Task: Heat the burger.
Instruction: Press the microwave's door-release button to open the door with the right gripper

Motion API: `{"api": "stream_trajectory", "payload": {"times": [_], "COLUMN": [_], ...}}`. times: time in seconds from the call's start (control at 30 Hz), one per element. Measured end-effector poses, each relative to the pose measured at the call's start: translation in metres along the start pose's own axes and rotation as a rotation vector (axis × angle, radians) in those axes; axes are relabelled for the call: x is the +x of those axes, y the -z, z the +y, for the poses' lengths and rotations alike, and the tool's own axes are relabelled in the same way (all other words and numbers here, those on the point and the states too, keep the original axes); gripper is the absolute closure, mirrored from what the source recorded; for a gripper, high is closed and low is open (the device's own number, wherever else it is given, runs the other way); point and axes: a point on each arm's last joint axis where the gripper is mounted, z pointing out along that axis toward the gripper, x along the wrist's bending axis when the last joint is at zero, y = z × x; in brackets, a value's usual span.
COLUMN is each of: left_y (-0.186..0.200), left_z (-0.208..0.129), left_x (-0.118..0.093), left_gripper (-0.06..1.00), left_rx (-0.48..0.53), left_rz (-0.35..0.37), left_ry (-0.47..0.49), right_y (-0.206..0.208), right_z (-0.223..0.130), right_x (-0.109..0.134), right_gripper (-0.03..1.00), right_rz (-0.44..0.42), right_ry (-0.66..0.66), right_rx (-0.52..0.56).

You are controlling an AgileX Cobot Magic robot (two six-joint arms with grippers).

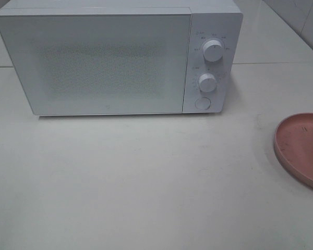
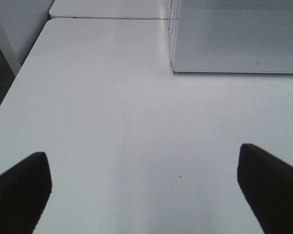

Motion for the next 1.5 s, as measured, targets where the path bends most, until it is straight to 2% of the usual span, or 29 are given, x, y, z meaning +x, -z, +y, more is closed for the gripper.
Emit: {"api": "stream_trajectory", "payload": {"times": [0.13,0.2,0.4,0.5,0.87,1.5], "left_y": [0.0,0.0,0.0,0.0,0.0,0.0], "left_z": [0.0,0.0,0.0,0.0,0.0,0.0], "left_x": [0.0,0.0,0.0,0.0,0.0,0.0], "left_gripper": [-0.03,-0.03,-0.03,-0.03,-0.03,-0.03], "left_rx": [0.0,0.0,0.0,0.0,0.0,0.0], "left_rz": [0.0,0.0,0.0,0.0,0.0,0.0], "left_ry": [0.0,0.0,0.0,0.0,0.0,0.0], "right_y": [-0.007,-0.016,-0.03,-0.036,-0.062,-0.113], "right_z": [0.004,0.009,0.014,0.019,0.045,0.07], "right_x": [0.001,0.001,0.002,0.003,0.007,0.012], "right_gripper": [0.22,0.22,0.22,0.22,0.22,0.22], "right_rz": [-0.004,-0.009,-0.016,-0.016,0.002,0.015], "right_ry": [0.002,0.005,0.009,0.01,0.009,0.014], "right_rx": [0.047,0.113,0.205,0.219,0.14,0.093]}}
